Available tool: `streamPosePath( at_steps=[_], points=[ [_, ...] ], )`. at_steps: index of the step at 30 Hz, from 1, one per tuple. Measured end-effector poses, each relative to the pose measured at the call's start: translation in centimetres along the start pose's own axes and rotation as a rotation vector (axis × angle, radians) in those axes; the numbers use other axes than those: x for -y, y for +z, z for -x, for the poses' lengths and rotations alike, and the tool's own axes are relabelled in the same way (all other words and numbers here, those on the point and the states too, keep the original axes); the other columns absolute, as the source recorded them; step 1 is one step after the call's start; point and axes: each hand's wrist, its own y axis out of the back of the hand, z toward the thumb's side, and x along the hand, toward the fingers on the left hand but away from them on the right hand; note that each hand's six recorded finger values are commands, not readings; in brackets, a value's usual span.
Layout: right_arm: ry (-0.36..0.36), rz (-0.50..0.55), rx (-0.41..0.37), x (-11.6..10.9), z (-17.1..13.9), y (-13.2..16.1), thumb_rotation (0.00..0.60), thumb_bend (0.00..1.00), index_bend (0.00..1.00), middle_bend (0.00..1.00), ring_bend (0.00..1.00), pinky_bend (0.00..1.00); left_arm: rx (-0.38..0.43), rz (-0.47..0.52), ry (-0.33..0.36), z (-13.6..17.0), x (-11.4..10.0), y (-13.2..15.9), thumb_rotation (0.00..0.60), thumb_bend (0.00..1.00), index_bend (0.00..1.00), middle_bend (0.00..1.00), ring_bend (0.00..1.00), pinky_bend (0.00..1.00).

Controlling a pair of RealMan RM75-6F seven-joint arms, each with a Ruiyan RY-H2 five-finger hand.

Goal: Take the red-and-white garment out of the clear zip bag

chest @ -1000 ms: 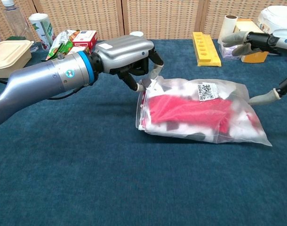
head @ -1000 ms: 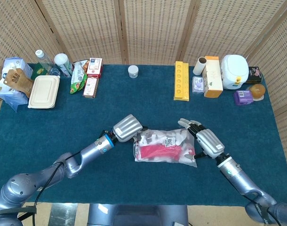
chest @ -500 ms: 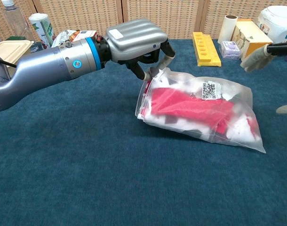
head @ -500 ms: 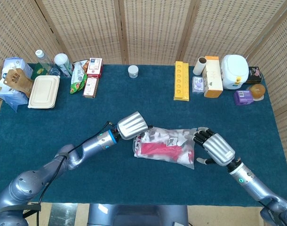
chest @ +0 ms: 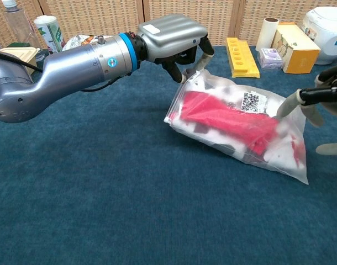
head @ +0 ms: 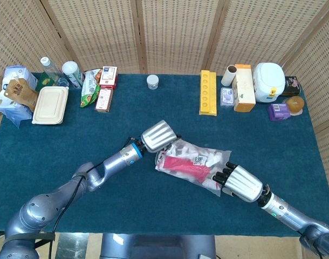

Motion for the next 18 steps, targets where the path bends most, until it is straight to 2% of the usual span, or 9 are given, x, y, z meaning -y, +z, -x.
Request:
streamPosePath(
  at_steps=[3,8,12,18],
  points=[
    [-0.007,-0.062,-0.08,0.6,0.5,0.8,0.6,0.02,0.36,0.8,0.94,0.82,-0.008,0.005,-0.006,-0.4,-0.1,0.2,0.6,0.39,0.87,1.0,1.0,1.0],
    [-0.024,-0.144,-0.201,1.1,1.4,1.9,0.6,0.01,0.39,0.87,1.0,0.92,-0.013,0.0,-0.018,-0.6,-0.1,0.6,0.6,0.39,0.87,1.0,1.0,1.0],
    [-0.017,-0.18,-0.263,1.7,1.8,2.5,0.6,0.0,0.39,0.88,1.0,0.94,-0.019,0.002,-0.026,-0.6,-0.2,0.9,0.6,0.39,0.88,1.0,1.0,1.0],
    [0.031,-0.22,-0.323,2.7,1.7,2.5,0.6,0.0,0.38,0.88,1.0,0.94,-0.036,0.017,-0.045,-0.2,-0.4,1.0,0.6,0.39,0.88,1.0,1.0,1.0]
  ],
)
